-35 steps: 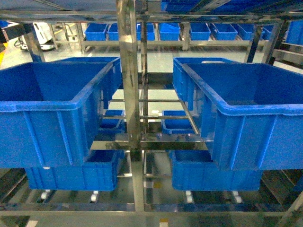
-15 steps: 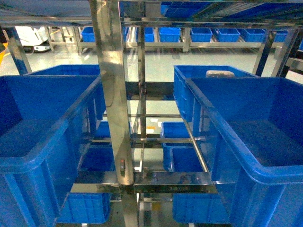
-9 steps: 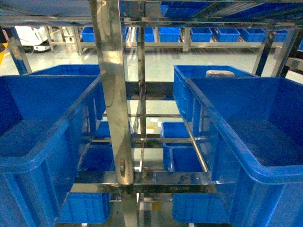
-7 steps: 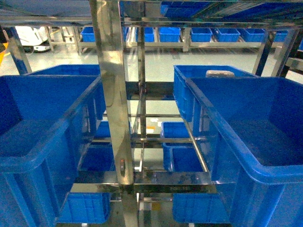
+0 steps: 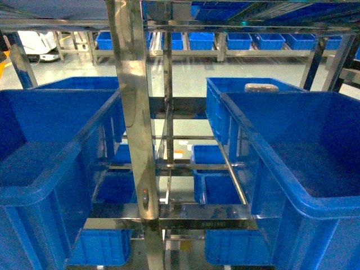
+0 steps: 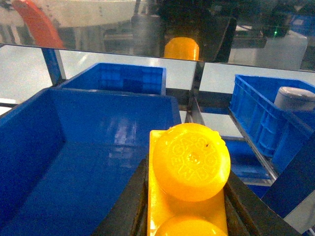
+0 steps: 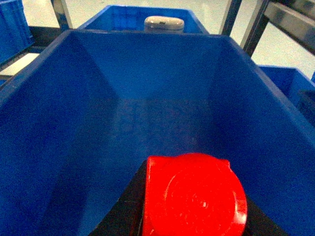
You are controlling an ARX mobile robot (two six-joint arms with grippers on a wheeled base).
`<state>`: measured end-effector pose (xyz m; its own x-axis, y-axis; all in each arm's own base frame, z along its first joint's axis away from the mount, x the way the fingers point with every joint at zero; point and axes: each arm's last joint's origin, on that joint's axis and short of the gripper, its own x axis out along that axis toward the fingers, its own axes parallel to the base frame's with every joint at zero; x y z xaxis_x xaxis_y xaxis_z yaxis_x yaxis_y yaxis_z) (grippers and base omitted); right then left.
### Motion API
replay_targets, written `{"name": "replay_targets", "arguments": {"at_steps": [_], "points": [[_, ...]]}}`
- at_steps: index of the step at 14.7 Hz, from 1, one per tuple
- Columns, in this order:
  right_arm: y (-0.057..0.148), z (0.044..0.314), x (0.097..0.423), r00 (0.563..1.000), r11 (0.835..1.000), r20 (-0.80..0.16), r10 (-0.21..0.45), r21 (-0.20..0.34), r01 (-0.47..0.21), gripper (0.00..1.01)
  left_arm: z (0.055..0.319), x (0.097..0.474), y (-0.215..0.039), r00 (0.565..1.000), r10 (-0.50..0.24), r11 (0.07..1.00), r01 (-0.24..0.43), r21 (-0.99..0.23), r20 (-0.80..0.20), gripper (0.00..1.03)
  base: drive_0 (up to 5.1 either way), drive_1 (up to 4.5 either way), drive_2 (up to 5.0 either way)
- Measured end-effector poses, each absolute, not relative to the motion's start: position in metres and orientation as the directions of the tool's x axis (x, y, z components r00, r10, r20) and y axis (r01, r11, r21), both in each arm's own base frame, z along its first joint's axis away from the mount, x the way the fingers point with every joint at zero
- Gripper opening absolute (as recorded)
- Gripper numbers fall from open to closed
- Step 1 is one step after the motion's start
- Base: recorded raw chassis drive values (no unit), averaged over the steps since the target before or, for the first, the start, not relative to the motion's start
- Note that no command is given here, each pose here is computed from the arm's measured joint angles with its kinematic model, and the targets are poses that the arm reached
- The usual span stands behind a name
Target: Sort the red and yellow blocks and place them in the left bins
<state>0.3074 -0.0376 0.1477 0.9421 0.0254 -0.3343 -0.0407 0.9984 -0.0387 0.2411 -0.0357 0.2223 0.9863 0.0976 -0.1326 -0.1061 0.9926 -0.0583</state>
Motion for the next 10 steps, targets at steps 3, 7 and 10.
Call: {"name": "replay_targets", "arguments": {"at_steps": [3, 7, 10], "points": [[-0.031, 0.14, 0.349, 0.916, 0.998, -0.399, 0.036, -0.039, -0.057, 0.27, 0.222, 0.241, -0.036, 0.986, 0.098, 0.993, -0.106, -0.059, -0.133, 0.28, 0.0, 0.0, 0.0], [-0.043, 0.13, 0.388, 0.856, 0.999, -0.517, 0.013, -0.033, -0.035, 0.27, 0.222, 0.241, -0.036, 0.986, 0.098, 0.993, -0.106, -0.058, -0.133, 0.28, 0.0, 0.0, 0.0], [-0.064, 0.121, 0.403, 0.824, 0.997, -0.564, -0.063, -0.073, 0.026, 0.27, 0.222, 0.241, -0.036, 0.986, 0.098, 0.993, -0.106, -0.058, -0.133, 0.28, 0.0, 0.0, 0.0]]}}
